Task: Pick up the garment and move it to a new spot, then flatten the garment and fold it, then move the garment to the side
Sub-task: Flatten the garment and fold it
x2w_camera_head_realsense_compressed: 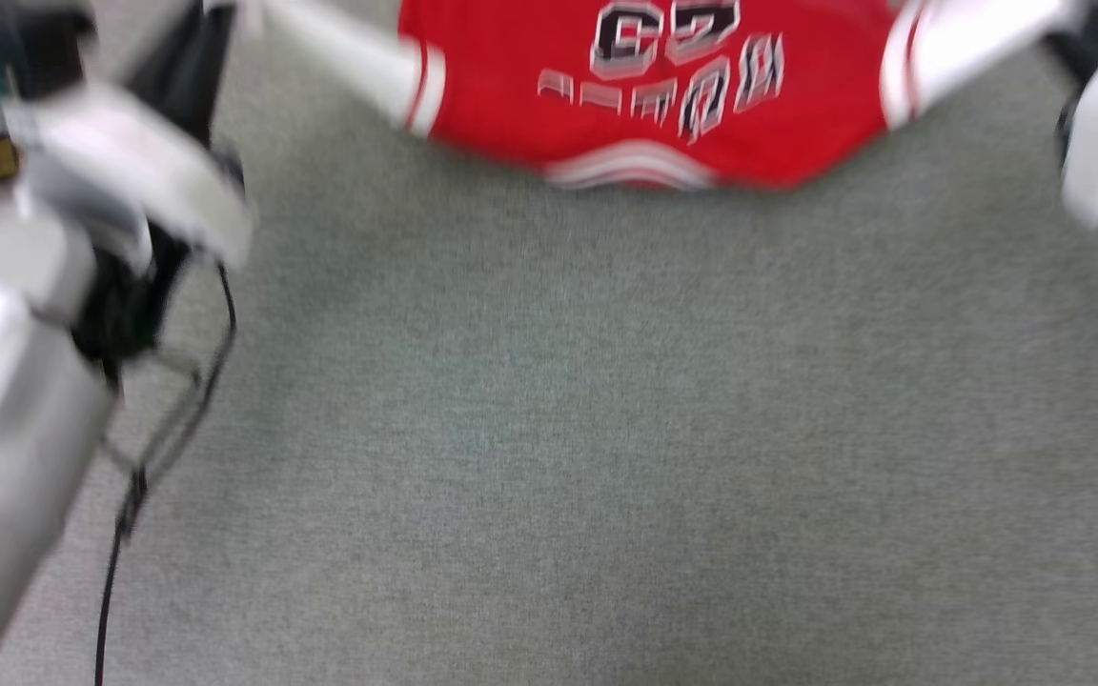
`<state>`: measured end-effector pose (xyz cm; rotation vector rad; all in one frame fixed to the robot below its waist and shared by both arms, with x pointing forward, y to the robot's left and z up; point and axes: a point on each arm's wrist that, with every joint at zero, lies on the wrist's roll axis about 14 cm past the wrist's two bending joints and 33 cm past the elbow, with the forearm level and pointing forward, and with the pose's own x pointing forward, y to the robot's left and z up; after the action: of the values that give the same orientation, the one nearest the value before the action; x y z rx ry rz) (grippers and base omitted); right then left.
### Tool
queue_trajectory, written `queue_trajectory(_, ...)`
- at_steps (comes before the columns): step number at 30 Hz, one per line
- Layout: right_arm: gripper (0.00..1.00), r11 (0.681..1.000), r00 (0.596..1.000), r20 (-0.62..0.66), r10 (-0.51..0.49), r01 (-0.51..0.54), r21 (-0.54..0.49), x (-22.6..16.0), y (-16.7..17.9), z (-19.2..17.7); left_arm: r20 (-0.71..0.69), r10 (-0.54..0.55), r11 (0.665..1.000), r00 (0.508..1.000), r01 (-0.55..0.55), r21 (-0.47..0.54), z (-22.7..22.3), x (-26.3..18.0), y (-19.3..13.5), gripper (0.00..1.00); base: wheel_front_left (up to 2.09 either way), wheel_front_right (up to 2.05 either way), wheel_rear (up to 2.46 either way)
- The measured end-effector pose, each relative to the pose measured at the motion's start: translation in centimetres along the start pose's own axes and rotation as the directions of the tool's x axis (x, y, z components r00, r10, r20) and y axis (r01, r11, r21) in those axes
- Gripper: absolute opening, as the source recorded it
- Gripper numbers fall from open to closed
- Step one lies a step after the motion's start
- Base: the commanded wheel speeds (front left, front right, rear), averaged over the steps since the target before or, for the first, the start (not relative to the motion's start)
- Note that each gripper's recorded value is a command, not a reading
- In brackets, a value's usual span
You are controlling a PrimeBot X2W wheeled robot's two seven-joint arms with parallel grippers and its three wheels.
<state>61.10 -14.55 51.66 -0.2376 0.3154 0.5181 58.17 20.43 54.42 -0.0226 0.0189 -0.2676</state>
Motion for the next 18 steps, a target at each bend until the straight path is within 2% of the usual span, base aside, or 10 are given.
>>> queue_trajectory(8, 0.00, 0.995, 0.981, -0.168, 0.097, -0.093, 0.035, -7.0, 4.7, -6.4, -0.101, 0.076, 0.992, 0.992, -0.086, -0.090, -4.1, -9.9, -0.8, 0.00, 0.00, 0.00, 0.00)
queue_trajectory(18, 0.00, 0.983, 0.929, -0.338, 0.154, -0.109, 0.148, -16.5, 8.0, -13.6, -0.262, 0.133, 0.965, 0.956, -0.185, -0.188, -8.6, -21.0, -3.5, 0.00, 0.00, 0.00, 0.00)
